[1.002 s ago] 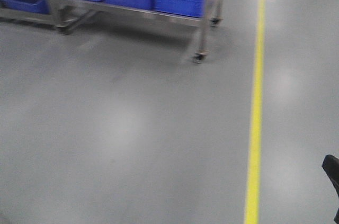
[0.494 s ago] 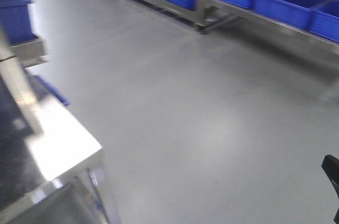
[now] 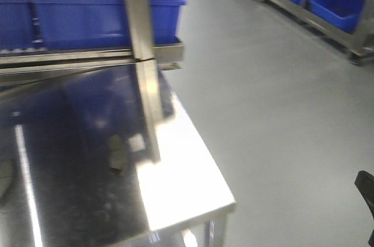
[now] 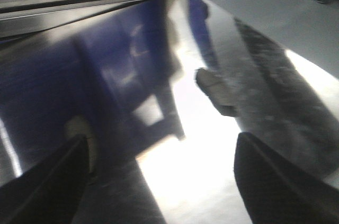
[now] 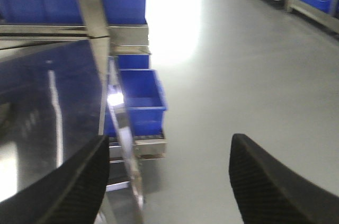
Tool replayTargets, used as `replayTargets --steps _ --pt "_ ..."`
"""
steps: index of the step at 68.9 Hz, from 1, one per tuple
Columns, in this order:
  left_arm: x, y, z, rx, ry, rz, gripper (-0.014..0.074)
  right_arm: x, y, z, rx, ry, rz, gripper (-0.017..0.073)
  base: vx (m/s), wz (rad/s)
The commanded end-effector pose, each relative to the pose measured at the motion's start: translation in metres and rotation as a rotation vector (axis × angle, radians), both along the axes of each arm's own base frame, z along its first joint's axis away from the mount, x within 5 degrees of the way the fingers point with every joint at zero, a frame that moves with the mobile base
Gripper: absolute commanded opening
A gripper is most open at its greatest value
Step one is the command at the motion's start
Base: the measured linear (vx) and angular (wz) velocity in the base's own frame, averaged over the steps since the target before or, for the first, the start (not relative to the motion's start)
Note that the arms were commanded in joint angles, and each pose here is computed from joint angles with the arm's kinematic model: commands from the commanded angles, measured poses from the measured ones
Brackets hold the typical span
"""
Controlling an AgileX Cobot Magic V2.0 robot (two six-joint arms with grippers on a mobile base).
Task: Move and align brake pads A on conveyor
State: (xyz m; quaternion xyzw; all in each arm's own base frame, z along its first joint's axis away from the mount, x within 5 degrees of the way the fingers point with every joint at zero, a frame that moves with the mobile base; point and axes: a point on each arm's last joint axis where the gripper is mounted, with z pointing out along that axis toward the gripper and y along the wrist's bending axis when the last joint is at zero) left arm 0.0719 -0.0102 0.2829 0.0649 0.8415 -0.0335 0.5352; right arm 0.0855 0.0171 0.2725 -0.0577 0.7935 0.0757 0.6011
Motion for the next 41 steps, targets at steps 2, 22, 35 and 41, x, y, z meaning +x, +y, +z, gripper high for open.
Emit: replayTargets --steps 2,22,35,41 --pt "0.0023 -0.0008 0.0135 -0.021 -0.086 -0.003 0.0552 0.0023 0.0004 0.0153 0.008 -0.093 0.002 0.047 0.19 0.76" --pt "0.0023 -0.0008 0.0135 -0.021 -0.086 -0.003 0.0552 0.0023 0.0004 0.0154 0.008 -0.094 0.002 0.047 0.17 0.68" --pt "0.0023 -0.0008 0.0134 -0.02 -0.085 -0.003 0.0552 0.0023 0.0004 0.0154 0.008 -0.094 0.002 0.047 0.12 0.5" --pt "0.0023 -0.0008 0.0134 -0.02 -0.085 -0.003 0.0552 0.0023 0.0004 0.0154 0.008 -0.094 0.002 0.047 0.09 0.37"
